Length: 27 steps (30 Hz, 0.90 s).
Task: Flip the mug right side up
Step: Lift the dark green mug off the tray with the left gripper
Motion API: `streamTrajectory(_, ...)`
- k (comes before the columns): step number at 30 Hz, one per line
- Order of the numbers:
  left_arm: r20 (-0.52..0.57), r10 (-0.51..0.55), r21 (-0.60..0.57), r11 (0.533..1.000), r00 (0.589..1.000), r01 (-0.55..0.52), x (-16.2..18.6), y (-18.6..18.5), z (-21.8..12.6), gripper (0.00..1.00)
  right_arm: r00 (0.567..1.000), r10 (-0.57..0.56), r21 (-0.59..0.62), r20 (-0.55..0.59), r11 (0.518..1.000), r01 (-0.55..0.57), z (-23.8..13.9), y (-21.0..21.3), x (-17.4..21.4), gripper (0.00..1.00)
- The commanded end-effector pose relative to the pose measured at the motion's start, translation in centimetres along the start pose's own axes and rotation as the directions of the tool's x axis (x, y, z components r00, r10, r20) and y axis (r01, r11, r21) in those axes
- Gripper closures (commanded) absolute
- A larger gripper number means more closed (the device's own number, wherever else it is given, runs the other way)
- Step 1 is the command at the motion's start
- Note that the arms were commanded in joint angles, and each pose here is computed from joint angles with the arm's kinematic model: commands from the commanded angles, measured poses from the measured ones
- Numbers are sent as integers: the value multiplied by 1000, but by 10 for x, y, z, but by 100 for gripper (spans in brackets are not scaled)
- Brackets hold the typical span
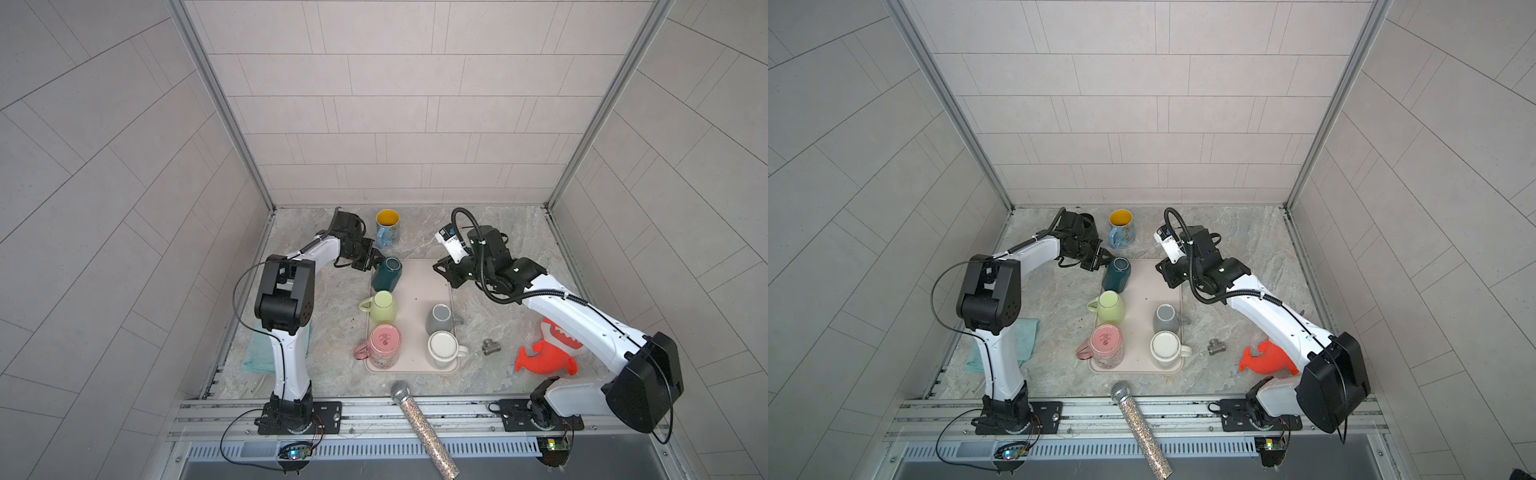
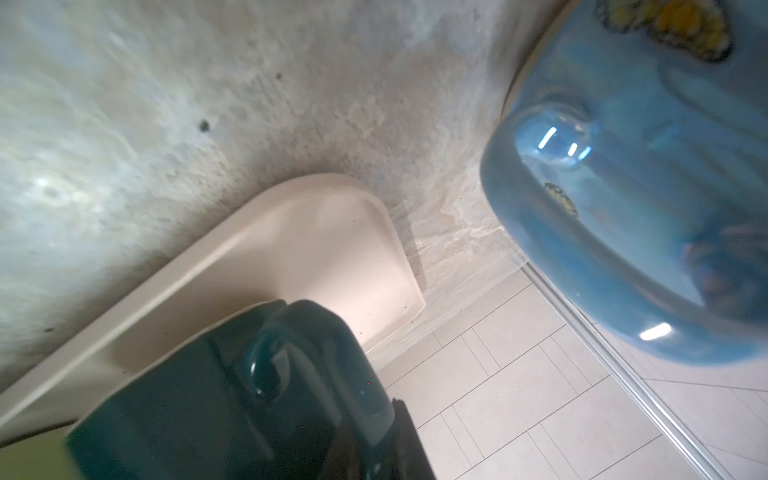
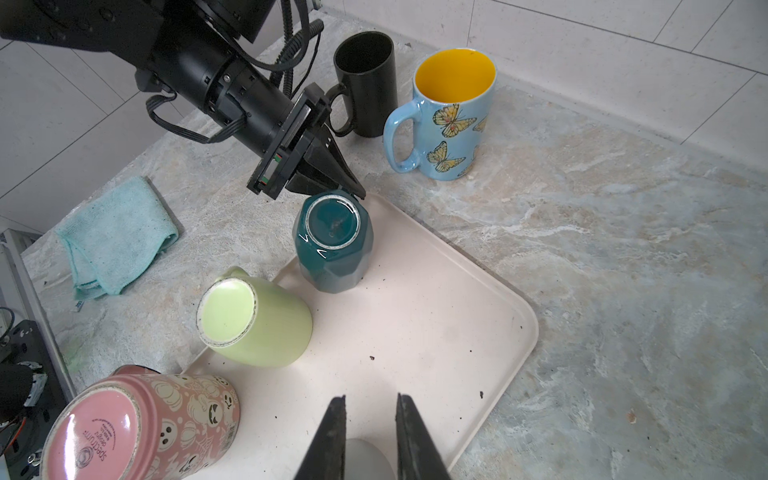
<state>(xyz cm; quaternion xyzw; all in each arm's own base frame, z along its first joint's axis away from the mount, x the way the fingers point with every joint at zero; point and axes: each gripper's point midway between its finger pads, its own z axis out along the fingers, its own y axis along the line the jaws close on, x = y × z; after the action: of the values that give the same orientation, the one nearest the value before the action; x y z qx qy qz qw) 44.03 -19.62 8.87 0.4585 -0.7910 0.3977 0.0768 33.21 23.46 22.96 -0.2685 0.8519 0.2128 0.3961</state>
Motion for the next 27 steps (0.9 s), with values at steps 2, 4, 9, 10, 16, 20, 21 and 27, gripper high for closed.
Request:
streamTrajectory(2, 4, 109, 75, 991, 994, -109, 20, -21, -22, 100, 1000, 17, -11, 19, 1000, -17, -2, 1, -2, 78)
streamTrajectory(4, 8, 137, 84, 987, 991, -137, 23, -23, -26, 100, 1000, 19, -12, 22, 1000, -18, -3, 2, -3, 78)
streamTrajectory(9, 8, 197, 104, 975, 980, -196, 32, -28, -34, 100, 999, 25, -12, 27, 1000, -25, -4, 2, -3, 78)
streamTrajectory(10, 11, 205, 106, 973, 979, -205, 32, -29, -35, 100, 999, 28, -13, 27, 1000, -28, -3, 2, -3, 78)
streamTrajectory(16, 30, 317, 216, 924, 948, -316, 43, -51, -46, 100, 999, 35, -18, 30, 999, -34, -5, 3, -3, 78)
streamTrajectory(20, 80, 387, 392, 835, 918, -386, 56, -79, -62, 100, 999, 35, -14, 33, 999, -35, -7, 3, -3, 78)
streamTrajectory(21, 85, 401, 414, 819, 912, -398, 59, -82, -65, 100, 999, 35, -14, 35, 999, -35, -8, 4, -3, 78)
streamTrajectory(27, 138, 498, 456, 736, 856, -501, 76, -91, -83, 100, 999, 39, -17, 35, 999, -39, -9, 4, -4, 79)
